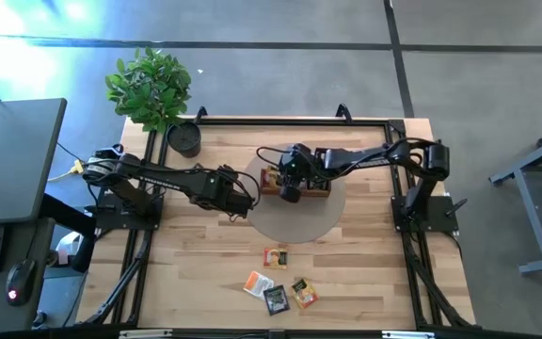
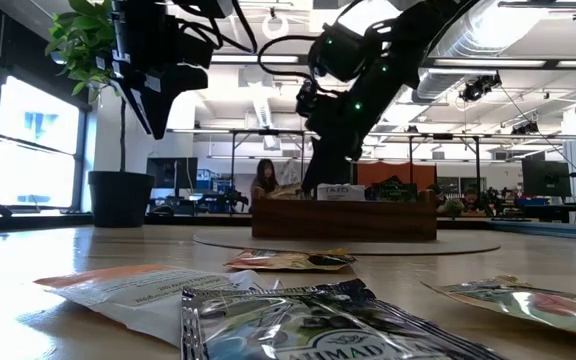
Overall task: Pick & Place Tea
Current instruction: Put the yellow tea bag into the left section of the wooden organizer
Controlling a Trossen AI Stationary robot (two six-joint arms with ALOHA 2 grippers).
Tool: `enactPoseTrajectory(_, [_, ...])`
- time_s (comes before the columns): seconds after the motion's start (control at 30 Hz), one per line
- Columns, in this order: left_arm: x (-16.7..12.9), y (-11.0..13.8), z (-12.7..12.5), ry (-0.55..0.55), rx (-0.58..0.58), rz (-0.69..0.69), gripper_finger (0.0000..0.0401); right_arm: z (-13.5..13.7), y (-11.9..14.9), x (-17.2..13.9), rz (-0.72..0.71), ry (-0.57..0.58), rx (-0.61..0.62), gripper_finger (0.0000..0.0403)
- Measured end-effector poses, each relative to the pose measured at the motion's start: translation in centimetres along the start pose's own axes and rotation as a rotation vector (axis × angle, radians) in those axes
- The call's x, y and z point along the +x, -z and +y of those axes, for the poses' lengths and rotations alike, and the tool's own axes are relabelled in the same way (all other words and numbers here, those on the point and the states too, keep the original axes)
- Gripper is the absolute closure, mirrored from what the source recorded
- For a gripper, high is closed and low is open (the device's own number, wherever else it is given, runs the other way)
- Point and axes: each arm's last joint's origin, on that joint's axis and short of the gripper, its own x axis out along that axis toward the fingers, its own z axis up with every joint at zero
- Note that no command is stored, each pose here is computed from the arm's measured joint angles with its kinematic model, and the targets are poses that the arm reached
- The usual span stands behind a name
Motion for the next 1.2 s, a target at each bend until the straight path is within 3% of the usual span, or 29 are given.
enactPoseTrajectory(0.3, [0.0,0.0,0.0,-0.001,0.000,0.000,0.0298,0.1,0.0,0.0,-0.001,-0.026,-0.039,0.0362])
enactPoseTrajectory(0.5, [0.0,0.0,0.0,-0.001,0.000,0.000,0.0298,0.8,0.3,-0.1,0.035,-0.149,-0.050,0.0361])
enactPoseTrajectory(0.7, [0.0,0.0,0.0,-0.001,0.000,0.000,0.0298,1.6,0.4,-0.2,0.030,-0.061,-0.162,0.0369])
enactPoseTrajectory(0.87, [0.0,0.0,0.0,0.003,0.000,0.006,0.0298,1.8,0.4,-0.4,0.033,-0.063,-0.191,0.0378])
enactPoseTrajectory(1.2, [0.0,0.0,0.0,0.005,0.000,0.007,0.0298,1.7,0.9,-0.5,0.088,-0.066,-0.215,0.0318])
